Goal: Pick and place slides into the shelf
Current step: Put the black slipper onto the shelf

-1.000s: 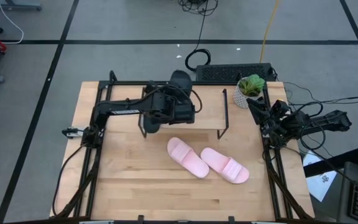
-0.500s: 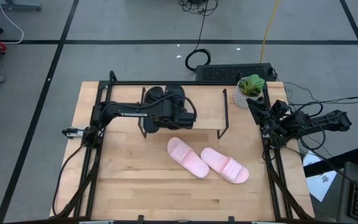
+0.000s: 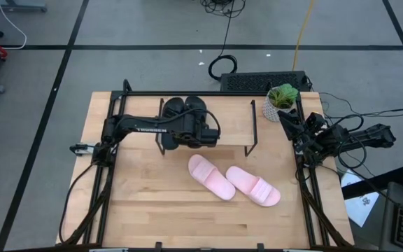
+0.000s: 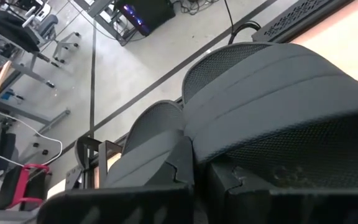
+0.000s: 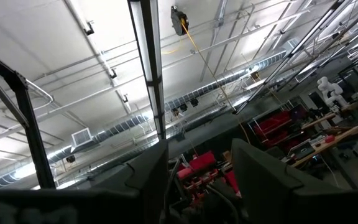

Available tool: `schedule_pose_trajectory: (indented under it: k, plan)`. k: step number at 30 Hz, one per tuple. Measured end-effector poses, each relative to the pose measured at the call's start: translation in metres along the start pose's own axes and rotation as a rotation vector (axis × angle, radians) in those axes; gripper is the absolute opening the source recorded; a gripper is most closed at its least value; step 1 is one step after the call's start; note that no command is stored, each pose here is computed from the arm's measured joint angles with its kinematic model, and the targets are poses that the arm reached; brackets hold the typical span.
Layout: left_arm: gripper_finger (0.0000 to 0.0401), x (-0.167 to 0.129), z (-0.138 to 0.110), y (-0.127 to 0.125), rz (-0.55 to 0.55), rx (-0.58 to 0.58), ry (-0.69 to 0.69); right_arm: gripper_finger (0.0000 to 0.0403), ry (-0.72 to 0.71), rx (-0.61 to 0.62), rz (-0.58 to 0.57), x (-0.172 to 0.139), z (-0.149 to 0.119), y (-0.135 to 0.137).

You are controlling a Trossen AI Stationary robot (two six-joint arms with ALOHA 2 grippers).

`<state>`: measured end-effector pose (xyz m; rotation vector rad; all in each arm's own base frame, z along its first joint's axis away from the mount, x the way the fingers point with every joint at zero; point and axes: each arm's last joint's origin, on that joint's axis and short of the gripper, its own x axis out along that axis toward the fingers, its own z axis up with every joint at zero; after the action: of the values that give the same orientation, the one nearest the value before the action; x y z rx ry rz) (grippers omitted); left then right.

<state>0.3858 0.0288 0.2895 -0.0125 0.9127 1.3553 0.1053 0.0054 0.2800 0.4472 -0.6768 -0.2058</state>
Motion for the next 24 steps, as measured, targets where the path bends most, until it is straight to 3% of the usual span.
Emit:
schedule_pose_trajectory:
  k: [24]
  plan:
    - [0.0000, 0.0014, -0.0039, -0.0019, -0.013, 0.039, 0.033, 0.0169, 0.000, 0.000, 0.000, 0.0000, 0.0000, 0.0000]
